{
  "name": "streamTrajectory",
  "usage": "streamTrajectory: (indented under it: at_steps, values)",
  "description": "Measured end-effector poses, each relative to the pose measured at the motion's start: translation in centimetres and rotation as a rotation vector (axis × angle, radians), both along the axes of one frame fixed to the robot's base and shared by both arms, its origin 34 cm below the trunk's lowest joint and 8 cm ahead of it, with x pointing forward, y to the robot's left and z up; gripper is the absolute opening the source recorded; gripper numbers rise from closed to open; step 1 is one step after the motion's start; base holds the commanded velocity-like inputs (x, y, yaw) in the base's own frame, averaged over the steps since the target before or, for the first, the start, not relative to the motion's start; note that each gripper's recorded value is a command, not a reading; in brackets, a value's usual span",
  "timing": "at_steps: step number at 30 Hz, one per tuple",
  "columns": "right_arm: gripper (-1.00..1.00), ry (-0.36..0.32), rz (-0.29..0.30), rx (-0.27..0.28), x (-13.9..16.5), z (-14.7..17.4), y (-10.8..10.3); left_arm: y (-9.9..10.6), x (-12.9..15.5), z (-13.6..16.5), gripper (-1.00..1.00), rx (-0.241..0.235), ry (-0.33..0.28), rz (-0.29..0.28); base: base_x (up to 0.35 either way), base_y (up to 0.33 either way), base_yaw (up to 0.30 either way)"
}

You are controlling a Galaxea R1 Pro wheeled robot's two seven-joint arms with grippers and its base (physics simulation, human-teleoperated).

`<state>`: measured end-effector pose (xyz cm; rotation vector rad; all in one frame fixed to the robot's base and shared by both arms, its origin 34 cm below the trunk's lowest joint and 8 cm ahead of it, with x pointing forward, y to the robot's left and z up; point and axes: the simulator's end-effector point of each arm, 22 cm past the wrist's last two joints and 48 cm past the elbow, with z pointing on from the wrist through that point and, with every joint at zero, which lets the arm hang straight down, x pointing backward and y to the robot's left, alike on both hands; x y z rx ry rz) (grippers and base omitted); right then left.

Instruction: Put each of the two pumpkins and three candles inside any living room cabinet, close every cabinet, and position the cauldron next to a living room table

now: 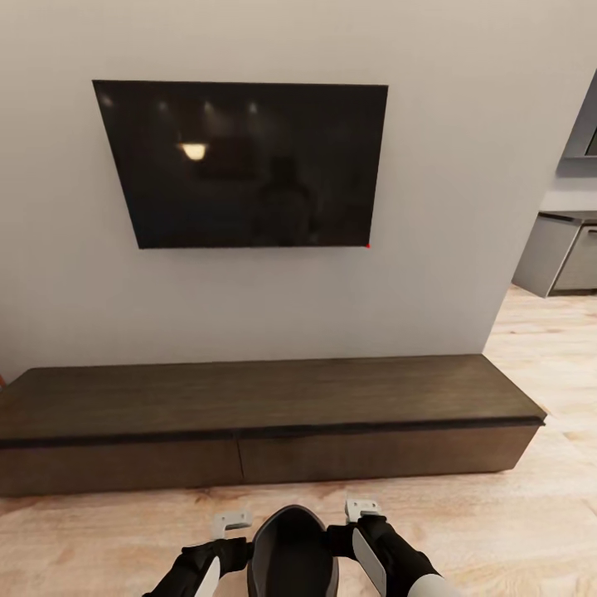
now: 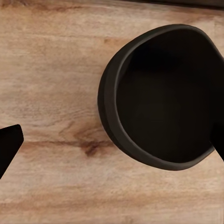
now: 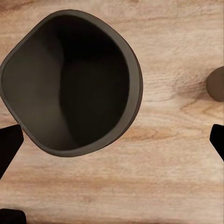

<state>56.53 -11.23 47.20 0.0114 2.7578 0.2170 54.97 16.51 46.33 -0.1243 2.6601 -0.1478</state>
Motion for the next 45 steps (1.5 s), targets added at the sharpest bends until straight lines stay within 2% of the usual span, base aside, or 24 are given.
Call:
streamTrajectory:
  at_steps: [29,37,45]
  values:
    - [1.00,-0.001,0.006,-0.004,-1.0,-5.9,0.0,-0.2,-0.9,-5.8,1.00,-0.001,-0.001,-0.003,0.000,0.000,0.000]
    - [1.00,-0.042,-0.002,-0.005,-0.5,-7.3,-0.1,-2.0,-1.4,-7.4,1.00,-0.022,0.001,-0.014,0.000,0.000,0.000]
    - [1.00,-0.041,-0.031,-0.060,-0.8,-9.1,-1.4,-2.1,-1.8,-9.1,1.00,-0.024,0.002,-0.014,0.000,0.000,0.000]
